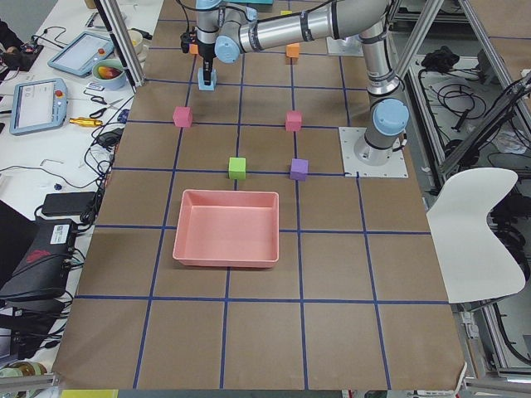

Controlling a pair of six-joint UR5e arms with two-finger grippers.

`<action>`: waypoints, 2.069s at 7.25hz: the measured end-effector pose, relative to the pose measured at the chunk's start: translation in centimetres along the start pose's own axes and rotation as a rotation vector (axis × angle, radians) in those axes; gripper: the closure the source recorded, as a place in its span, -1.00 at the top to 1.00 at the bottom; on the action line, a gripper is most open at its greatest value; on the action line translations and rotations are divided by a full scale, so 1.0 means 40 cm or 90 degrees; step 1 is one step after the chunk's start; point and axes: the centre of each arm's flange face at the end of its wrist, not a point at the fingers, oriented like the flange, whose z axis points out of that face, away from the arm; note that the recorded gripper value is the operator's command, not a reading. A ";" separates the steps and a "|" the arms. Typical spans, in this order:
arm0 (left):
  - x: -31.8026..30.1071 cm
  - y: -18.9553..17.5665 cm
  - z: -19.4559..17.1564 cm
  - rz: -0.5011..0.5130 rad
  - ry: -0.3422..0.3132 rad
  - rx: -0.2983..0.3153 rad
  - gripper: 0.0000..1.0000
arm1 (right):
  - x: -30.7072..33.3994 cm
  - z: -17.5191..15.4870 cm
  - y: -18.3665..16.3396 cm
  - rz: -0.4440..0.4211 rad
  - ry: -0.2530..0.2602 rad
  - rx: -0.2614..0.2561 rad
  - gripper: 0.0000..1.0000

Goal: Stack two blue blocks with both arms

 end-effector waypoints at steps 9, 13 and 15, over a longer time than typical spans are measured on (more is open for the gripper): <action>0.343 0.008 0.144 0.035 -0.005 -0.054 -1.00 | 0.122 -0.065 0.408 0.002 0.025 -0.003 1.00; 0.338 -0.002 0.137 0.050 -0.009 -0.045 -1.00 | 0.122 -0.073 0.421 0.000 0.026 -0.007 1.00; 0.337 -0.007 0.142 0.051 -0.010 -0.039 -1.00 | 0.124 -0.076 0.420 0.002 0.027 -0.001 1.00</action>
